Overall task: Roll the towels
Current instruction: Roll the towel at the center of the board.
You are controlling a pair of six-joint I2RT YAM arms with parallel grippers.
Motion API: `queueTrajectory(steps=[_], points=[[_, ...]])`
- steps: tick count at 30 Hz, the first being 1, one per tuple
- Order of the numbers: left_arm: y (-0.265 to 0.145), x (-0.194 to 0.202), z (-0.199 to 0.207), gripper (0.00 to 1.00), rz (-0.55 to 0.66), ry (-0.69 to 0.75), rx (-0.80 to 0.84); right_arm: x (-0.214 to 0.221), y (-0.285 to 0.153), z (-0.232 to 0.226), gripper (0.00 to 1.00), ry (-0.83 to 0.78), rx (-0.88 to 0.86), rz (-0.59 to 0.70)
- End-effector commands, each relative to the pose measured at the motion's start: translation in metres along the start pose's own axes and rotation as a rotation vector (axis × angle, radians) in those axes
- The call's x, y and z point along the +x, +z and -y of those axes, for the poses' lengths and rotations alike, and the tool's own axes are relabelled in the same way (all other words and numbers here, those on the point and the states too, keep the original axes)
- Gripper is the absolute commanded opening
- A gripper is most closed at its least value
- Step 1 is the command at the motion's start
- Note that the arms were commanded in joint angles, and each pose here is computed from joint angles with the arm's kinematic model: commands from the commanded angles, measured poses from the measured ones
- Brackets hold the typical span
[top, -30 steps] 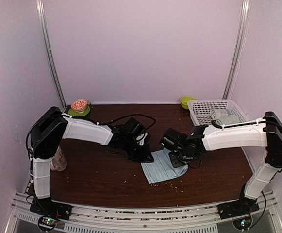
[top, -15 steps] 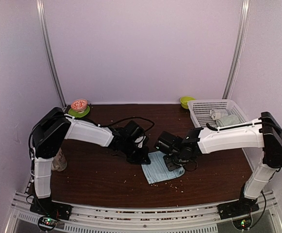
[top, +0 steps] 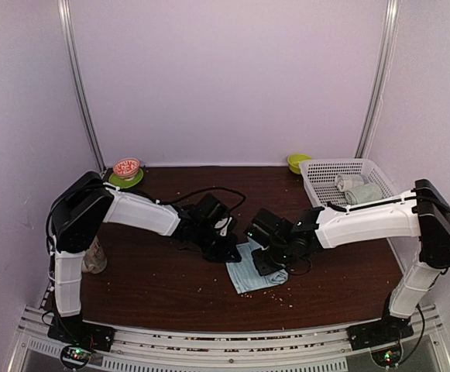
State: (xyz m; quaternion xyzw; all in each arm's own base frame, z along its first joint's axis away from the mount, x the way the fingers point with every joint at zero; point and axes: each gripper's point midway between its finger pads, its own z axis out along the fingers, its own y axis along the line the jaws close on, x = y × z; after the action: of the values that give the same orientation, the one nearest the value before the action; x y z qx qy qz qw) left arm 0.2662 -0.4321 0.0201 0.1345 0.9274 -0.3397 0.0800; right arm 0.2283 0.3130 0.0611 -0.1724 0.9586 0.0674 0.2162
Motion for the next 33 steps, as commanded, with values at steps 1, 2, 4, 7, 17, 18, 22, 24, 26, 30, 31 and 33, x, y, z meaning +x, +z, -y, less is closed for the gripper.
queueTrajectory(steps=[1, 2, 4, 7, 17, 18, 22, 24, 26, 30, 31, 33], points=[[0.012, 0.023, -0.034, 0.00, -0.062, -0.048, -0.089, 0.000, -0.003, -0.017, 0.29, 0.020, -0.115, 0.009], [0.011, 0.023, -0.034, 0.00, -0.062, -0.049, -0.087, 0.002, -0.001, -0.017, 0.31, 0.024, -0.128, 0.003], [0.007, 0.022, -0.031, 0.00, -0.056, -0.047, -0.081, 0.005, 0.001, -0.017, 0.34, 0.032, -0.150, -0.003], [-0.002, 0.021, -0.022, 0.00, -0.048, -0.038, -0.060, 0.012, 0.007, -0.015, 0.39, 0.043, -0.186, -0.019], [-0.058, -0.003, 0.037, 0.00, 0.039, 0.041, 0.076, 0.017, 0.017, -0.014, 0.46, 0.074, -0.267, -0.009], [-0.061, -0.007, 0.047, 0.00, 0.051, 0.042, 0.114, 0.017, 0.018, -0.013, 0.46, 0.077, -0.265, -0.009], [-0.065, -0.024, 0.073, 0.00, 0.104, 0.038, 0.223, 0.018, 0.018, -0.008, 0.46, 0.089, -0.263, 0.004], [-0.058, -0.030, 0.077, 0.00, 0.105, 0.039, 0.234, 0.019, 0.018, -0.006, 0.46, 0.094, -0.261, 0.005], [-0.051, -0.035, 0.080, 0.00, 0.100, 0.037, 0.245, 0.019, 0.019, -0.005, 0.46, 0.095, -0.259, 0.004], [-0.038, -0.043, 0.084, 0.00, 0.095, 0.039, 0.268, 0.019, 0.018, -0.006, 0.46, 0.092, -0.263, 0.003], [-0.035, -0.044, 0.085, 0.00, 0.090, 0.038, 0.274, 0.019, 0.018, -0.006, 0.46, 0.091, -0.263, 0.003], [-0.031, -0.046, 0.086, 0.00, 0.092, 0.040, 0.284, 0.018, 0.018, -0.007, 0.46, 0.090, -0.266, 0.003]])
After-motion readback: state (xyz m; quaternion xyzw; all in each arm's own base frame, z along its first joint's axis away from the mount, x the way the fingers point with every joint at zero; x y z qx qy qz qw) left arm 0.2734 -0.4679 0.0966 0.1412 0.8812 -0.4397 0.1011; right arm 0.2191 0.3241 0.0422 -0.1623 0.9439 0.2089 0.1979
